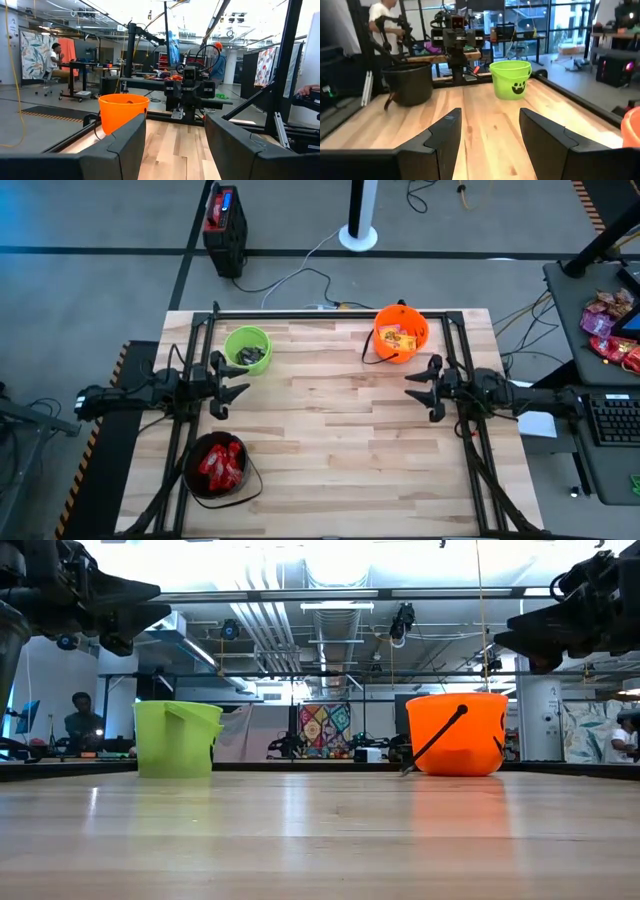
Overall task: Sort candy by brand, put in halloween buckets
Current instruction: Return to Home Position
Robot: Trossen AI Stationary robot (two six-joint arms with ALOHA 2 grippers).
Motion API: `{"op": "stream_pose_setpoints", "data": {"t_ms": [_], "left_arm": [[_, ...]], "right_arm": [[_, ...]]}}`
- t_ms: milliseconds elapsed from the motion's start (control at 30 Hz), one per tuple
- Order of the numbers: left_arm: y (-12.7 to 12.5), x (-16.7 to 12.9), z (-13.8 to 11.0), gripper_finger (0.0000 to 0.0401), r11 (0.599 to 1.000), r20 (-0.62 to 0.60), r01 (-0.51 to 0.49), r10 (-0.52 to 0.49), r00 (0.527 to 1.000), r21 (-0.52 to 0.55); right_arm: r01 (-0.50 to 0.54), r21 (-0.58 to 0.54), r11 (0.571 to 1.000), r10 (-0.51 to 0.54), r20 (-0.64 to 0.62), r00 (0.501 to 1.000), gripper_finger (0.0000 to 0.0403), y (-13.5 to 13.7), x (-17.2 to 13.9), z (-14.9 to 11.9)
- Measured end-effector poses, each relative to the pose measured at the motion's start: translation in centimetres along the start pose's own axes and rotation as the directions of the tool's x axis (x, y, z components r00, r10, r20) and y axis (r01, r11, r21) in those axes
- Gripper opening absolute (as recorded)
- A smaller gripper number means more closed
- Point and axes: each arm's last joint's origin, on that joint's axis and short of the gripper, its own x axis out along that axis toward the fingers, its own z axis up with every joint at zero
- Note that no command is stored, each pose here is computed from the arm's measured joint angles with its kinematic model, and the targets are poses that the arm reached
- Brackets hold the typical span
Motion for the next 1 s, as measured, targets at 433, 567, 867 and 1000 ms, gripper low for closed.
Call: {"op": "stream_pose_setpoints", "data": {"t_ms": [433,567,867,1000], "left_arm": [[0.0,0.01,0.01,0.0187,1.0,0.0,0.0,0.0,1.0,0.0],[0.0,0.01,0.01,0.0187,1.0,0.0,0.0,0.0,1.0,0.0],[0.0,0.01,0.01,0.0188,1.0,0.0,0.0,0.0,1.0,0.0],[0.0,0.01,0.01,0.0188,1.0,0.0,0.0,0.0,1.0,0.0]], "right_arm": [[0.007,-0.043,0.999,-0.011,-0.075,0.997,0.0192,-0.05,0.46,-0.62],[0.009,-0.034,0.999,-0.012,-0.088,0.996,0.0192,-0.06,0.53,-0.72],[0.01,-0.033,0.999,-0.013,-0.091,0.996,0.0192,-0.06,0.54,-0.75],[0.01,-0.032,0.999,-0.013,-0.091,0.996,0.0192,-0.06,0.54,-0.75]]}}
